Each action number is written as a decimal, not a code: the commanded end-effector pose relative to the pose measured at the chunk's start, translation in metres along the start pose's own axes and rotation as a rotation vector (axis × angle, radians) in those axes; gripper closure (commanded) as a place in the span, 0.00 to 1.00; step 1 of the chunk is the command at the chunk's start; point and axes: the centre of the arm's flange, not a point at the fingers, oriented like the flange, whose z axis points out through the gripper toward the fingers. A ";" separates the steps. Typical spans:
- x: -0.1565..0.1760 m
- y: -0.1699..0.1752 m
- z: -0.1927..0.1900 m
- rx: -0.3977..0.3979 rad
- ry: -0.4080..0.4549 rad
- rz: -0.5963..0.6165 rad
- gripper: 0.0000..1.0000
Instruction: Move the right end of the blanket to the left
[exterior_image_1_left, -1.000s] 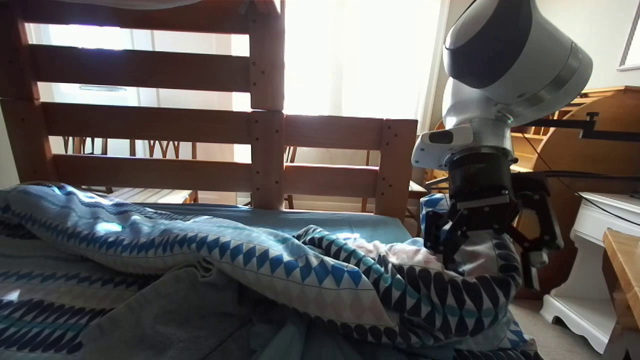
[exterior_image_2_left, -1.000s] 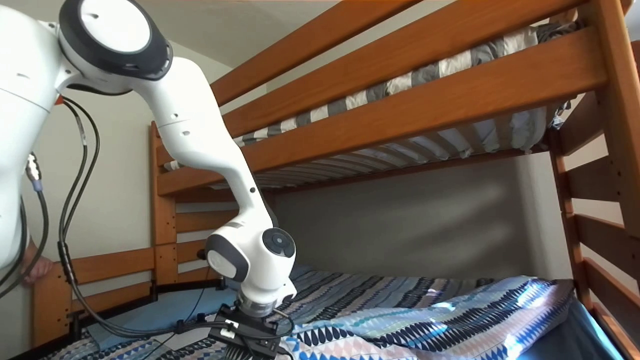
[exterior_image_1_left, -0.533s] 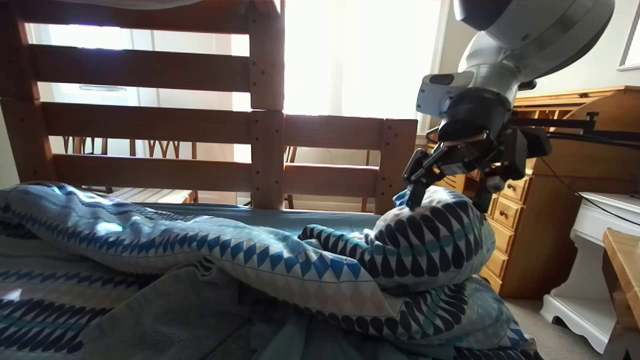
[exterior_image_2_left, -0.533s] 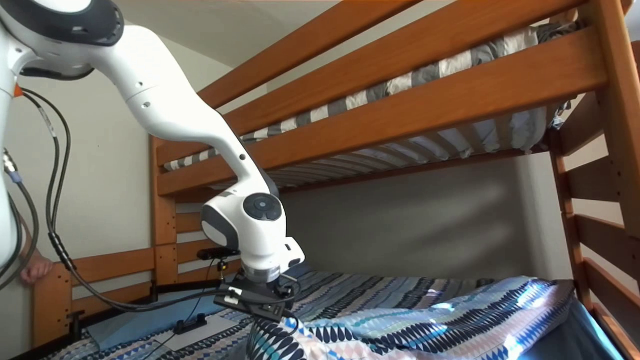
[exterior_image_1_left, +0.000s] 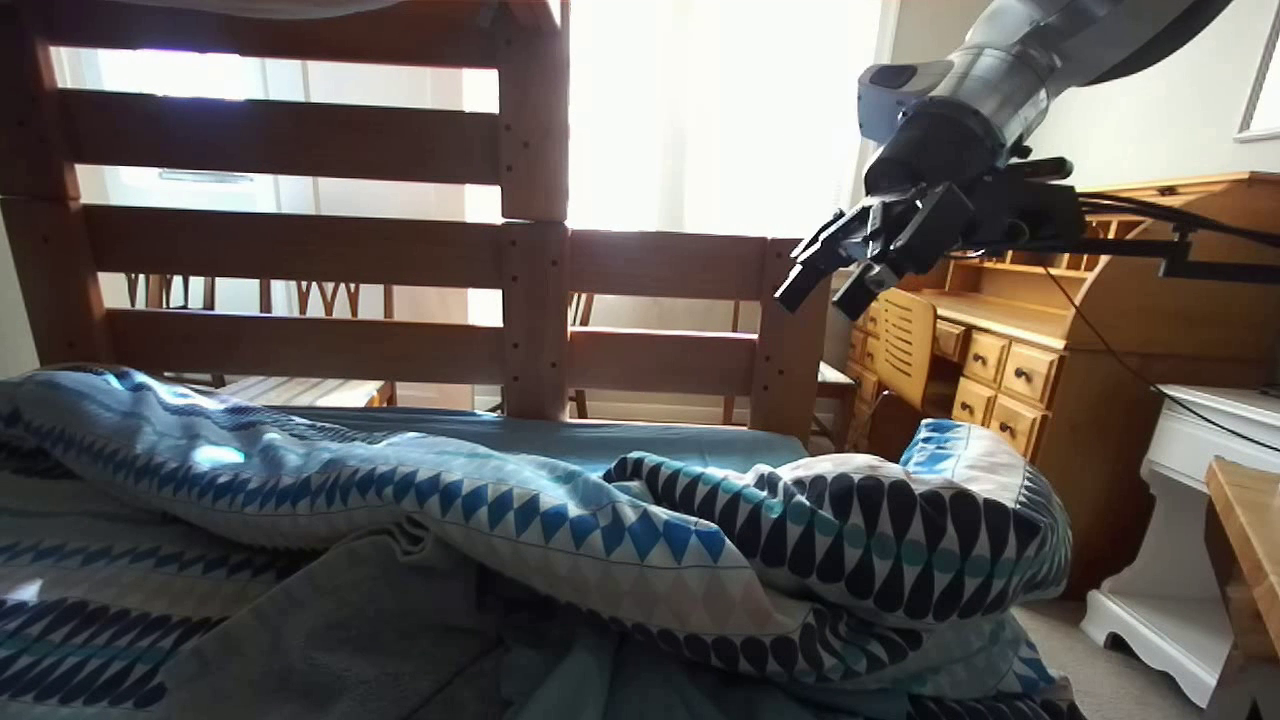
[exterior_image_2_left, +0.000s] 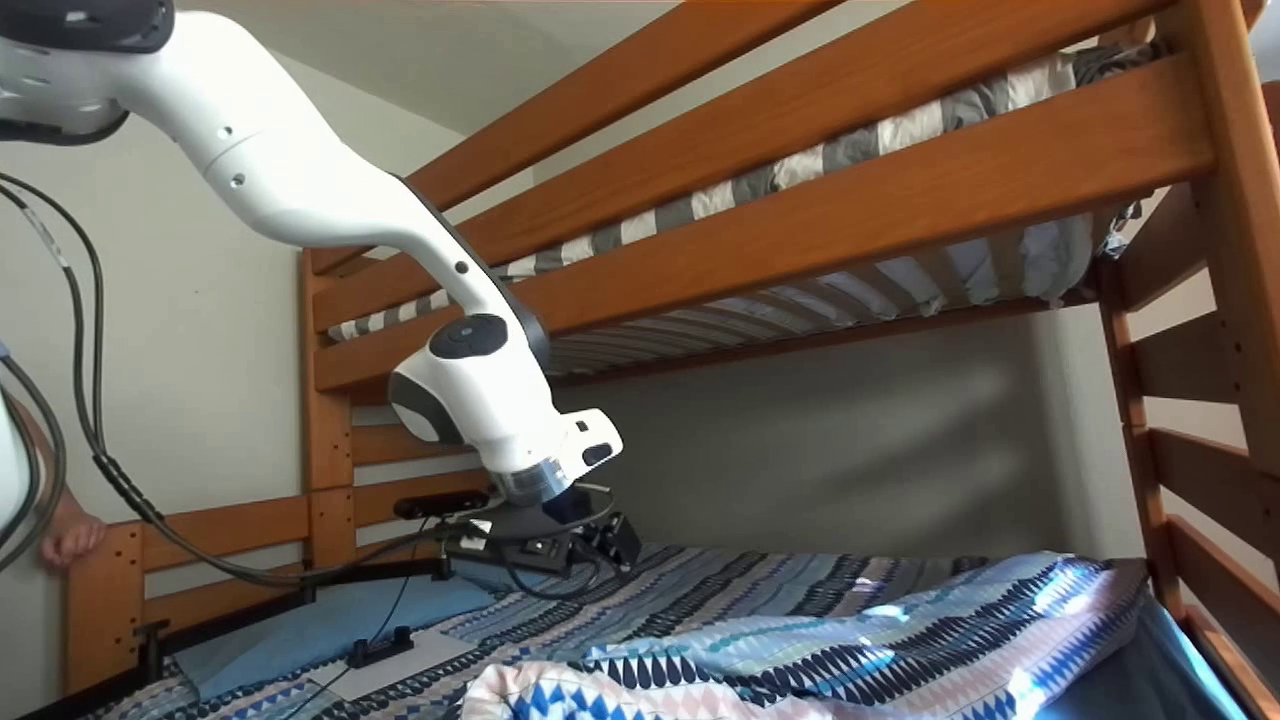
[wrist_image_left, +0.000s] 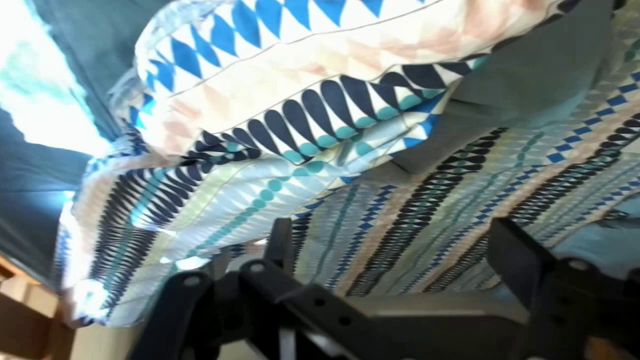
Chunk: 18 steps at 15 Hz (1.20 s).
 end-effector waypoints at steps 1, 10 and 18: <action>-0.001 -0.010 -0.019 -0.181 -0.084 0.055 0.00; -0.048 -0.010 -0.008 -0.340 -0.195 0.084 0.00; -0.045 -0.010 -0.009 -0.341 -0.187 0.083 0.00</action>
